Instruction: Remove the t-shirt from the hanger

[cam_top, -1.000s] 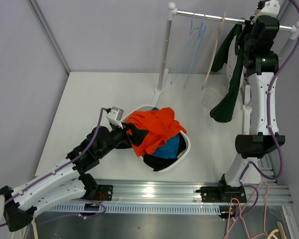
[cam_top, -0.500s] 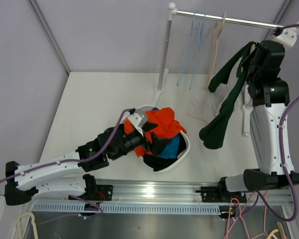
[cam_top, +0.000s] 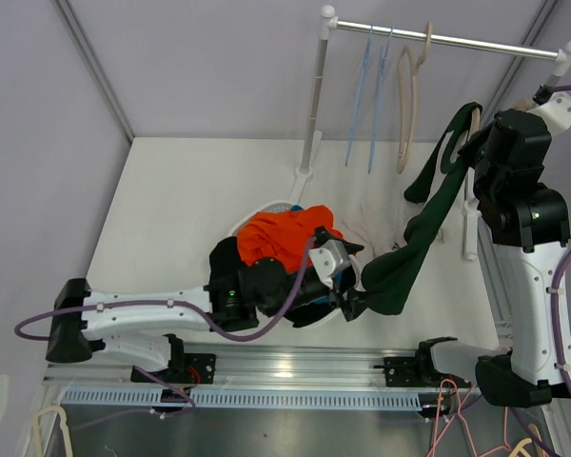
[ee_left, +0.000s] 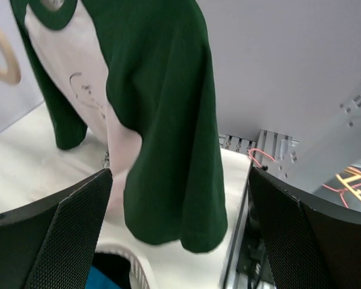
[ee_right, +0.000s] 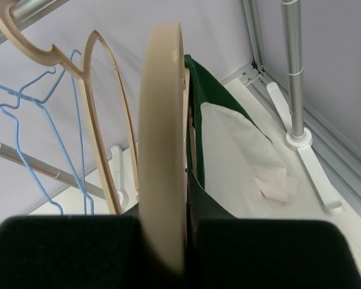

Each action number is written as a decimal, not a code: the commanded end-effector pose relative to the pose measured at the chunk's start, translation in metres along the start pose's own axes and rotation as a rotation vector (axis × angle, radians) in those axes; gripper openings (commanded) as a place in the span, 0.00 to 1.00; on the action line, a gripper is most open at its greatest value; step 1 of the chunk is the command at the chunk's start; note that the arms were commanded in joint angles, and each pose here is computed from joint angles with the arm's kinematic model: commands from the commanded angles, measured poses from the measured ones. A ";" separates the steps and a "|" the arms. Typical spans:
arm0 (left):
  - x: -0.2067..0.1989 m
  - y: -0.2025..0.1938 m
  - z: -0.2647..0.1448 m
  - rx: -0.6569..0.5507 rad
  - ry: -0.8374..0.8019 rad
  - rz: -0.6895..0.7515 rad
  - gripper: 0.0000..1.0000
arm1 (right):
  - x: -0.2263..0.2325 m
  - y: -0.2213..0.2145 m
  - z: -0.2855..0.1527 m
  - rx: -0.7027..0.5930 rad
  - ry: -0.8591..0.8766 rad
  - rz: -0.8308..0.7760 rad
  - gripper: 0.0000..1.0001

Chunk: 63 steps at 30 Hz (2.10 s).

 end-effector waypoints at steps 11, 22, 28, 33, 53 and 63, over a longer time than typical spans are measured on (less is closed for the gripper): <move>-0.009 0.033 0.099 -0.088 0.003 0.063 0.99 | 0.015 0.020 -0.027 -0.013 0.106 0.075 0.00; -0.013 0.005 0.099 0.003 -0.003 0.082 0.87 | 0.020 0.019 -0.017 -0.009 0.086 0.031 0.00; -0.011 -0.001 0.098 0.027 0.010 0.108 0.60 | 0.026 0.020 -0.012 0.000 0.087 0.024 0.00; -0.011 0.005 0.096 0.008 0.007 0.117 0.01 | 0.026 0.017 -0.007 0.012 0.066 -0.006 0.00; -0.095 0.033 -0.031 -0.232 -0.240 0.147 0.00 | -0.001 0.046 0.092 0.187 -0.023 -0.028 0.00; -0.042 -0.057 0.035 0.144 -0.079 -0.144 0.01 | 0.013 0.034 0.042 0.362 0.170 0.025 0.00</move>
Point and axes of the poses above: each gripper's point midway between its finger pads, its own z axis out along the fingers, its own x axis along the line the jaws close on, y = z × x, the point moved 8 cm from there along -z, back along the fingers, and after that the axes turned 12 degrees about z, right-handed, at the moved point
